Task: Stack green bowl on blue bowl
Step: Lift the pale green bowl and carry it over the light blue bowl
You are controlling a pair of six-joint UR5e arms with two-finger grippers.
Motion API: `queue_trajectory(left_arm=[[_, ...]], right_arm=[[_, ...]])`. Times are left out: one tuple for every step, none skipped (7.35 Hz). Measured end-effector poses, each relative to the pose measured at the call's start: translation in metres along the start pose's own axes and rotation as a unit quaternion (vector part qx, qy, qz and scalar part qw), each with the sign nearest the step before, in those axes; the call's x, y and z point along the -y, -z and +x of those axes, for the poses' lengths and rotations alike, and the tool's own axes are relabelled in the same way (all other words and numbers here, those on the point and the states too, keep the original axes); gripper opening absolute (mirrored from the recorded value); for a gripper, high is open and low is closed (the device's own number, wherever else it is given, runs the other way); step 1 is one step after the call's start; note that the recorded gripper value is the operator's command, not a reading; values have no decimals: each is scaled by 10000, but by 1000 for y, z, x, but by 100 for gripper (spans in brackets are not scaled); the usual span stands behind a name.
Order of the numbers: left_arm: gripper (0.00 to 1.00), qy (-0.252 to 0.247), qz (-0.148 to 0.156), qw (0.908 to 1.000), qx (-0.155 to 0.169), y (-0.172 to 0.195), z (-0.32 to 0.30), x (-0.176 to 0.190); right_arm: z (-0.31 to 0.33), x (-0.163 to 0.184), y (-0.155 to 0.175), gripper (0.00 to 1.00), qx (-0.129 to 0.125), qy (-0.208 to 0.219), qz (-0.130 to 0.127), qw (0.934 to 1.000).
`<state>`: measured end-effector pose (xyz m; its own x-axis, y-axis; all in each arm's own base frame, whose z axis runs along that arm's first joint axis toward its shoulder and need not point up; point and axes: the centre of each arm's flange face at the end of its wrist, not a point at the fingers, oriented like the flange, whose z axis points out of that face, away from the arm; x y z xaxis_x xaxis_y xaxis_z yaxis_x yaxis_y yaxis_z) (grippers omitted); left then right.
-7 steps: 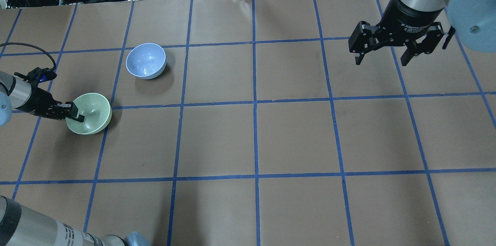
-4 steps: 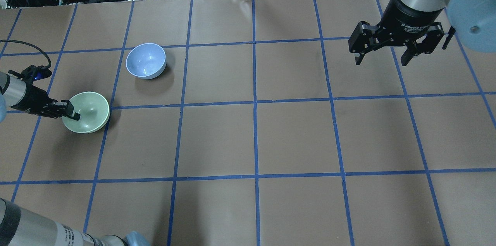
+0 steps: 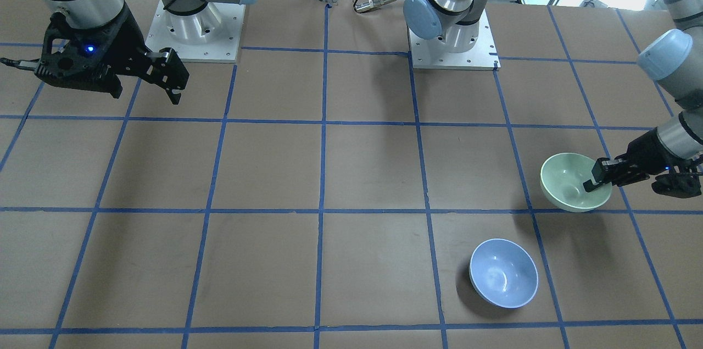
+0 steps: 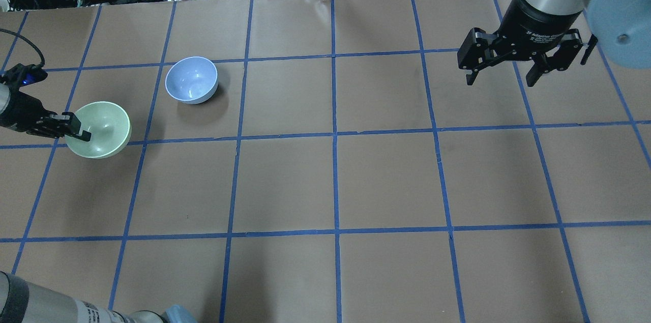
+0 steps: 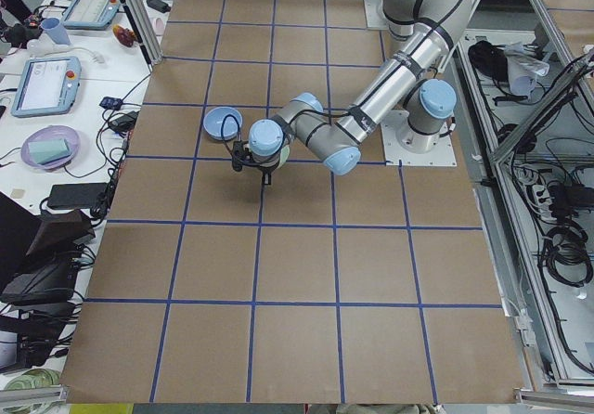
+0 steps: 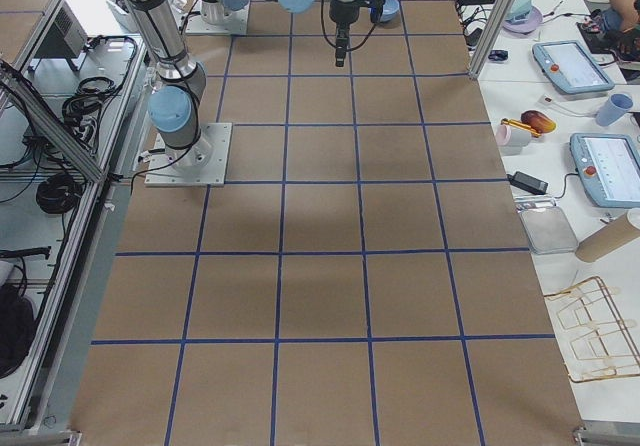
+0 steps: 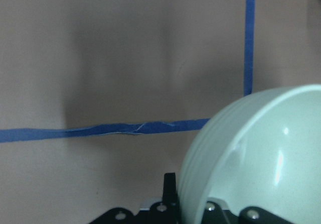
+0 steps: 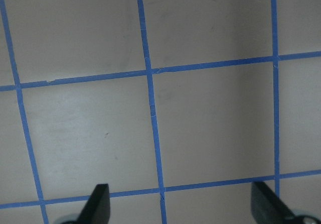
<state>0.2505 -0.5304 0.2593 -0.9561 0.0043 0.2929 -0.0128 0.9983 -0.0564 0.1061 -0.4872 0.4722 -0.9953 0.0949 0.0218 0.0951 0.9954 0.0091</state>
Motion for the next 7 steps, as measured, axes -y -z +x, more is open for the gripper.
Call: queue_trajectory(left_arm=[[0,5,22,10000,-43,16,6,13],[0,67,29,9999,-108,29,20,30],[0,172,21,9997,-161,35,44,49],[0,313,4,9993,-202,33,69,65],[0,503,7,9983,-293,27,89,76],[0,662,31,9970,-404,20,105,86],[0,785,47,9958,-462,13,118,97]], right_arm=[[0,0,0,100,0,0,0,10000],[0,0,0,100,0,0,0,10000],[0,0,0,100,0,0,0,10000],[0,0,0,100,0,0,0,10000],[0,0,0,100,0,0,0,10000],[0,0,0,100,0,0,0,10000],[0,0,0,100,0,0,0,10000]])
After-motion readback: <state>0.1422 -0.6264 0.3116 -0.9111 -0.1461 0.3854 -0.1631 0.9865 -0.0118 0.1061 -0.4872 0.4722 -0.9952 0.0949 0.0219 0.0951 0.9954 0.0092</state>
